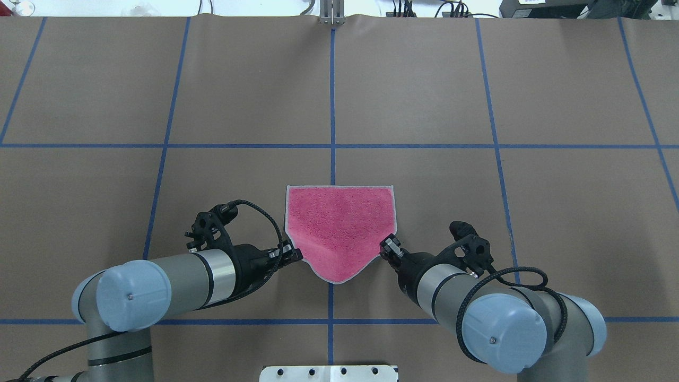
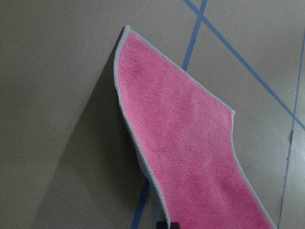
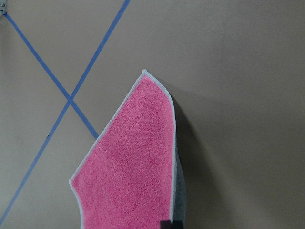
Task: Fold towel twice with both arms
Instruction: 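Lift the near edge with both grippers and fold it over the far edge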
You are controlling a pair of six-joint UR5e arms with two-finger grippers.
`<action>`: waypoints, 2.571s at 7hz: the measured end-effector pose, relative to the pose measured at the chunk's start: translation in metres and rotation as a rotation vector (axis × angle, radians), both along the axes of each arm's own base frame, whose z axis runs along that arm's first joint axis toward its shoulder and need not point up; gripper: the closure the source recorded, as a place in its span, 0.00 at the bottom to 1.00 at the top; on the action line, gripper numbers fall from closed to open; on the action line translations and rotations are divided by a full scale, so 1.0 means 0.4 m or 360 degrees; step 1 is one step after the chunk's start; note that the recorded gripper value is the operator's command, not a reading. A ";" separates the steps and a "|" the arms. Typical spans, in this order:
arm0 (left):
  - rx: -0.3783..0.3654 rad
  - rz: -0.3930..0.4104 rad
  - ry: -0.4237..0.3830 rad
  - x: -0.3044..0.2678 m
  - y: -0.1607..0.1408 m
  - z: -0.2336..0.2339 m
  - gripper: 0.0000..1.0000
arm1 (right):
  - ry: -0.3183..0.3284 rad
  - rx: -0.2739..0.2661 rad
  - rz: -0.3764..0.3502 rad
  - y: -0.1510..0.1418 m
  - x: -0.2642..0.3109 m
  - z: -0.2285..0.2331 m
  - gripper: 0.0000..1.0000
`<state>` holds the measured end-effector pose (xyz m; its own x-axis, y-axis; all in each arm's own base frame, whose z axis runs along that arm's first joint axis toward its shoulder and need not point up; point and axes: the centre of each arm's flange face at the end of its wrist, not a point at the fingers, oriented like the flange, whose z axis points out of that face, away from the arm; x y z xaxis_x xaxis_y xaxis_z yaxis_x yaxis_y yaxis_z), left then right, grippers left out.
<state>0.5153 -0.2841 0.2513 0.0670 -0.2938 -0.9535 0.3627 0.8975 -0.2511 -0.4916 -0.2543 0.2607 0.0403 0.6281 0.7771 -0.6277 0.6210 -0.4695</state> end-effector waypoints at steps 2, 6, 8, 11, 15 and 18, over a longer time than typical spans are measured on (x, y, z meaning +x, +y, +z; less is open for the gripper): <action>-0.0014 -0.0058 -0.0052 0.059 -0.072 0.012 1.00 | 0.0061 -0.0005 0.0063 -0.059 -0.009 0.042 1.00; -0.0024 -0.0120 -0.0084 0.073 -0.140 0.022 1.00 | 0.0101 -0.0008 0.0153 -0.157 -0.049 0.045 1.00; -0.0027 -0.0146 -0.0084 0.060 -0.162 0.022 1.00 | 0.0111 -0.0007 0.0184 -0.188 -0.042 0.046 1.00; -0.0042 -0.0193 -0.0105 0.052 -0.207 0.037 1.00 | 0.0151 -0.0011 0.0199 -0.214 -0.047 0.071 1.00; -0.0118 -0.0232 -0.0126 0.079 -0.245 0.063 0.95 | 0.0167 -0.0013 0.0201 -0.220 -0.059 0.081 1.00; -0.0117 -0.0235 -0.0142 0.084 -0.250 0.072 0.00 | 0.0175 0.0017 0.0201 -0.247 -0.058 0.056 0.00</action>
<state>0.5489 -0.3842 0.2800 0.1011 -0.3752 -0.9214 0.5130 0.8132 -0.2749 -0.5147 -0.3530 0.2833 0.0469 0.6254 0.7789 -0.7485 0.5384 -0.3873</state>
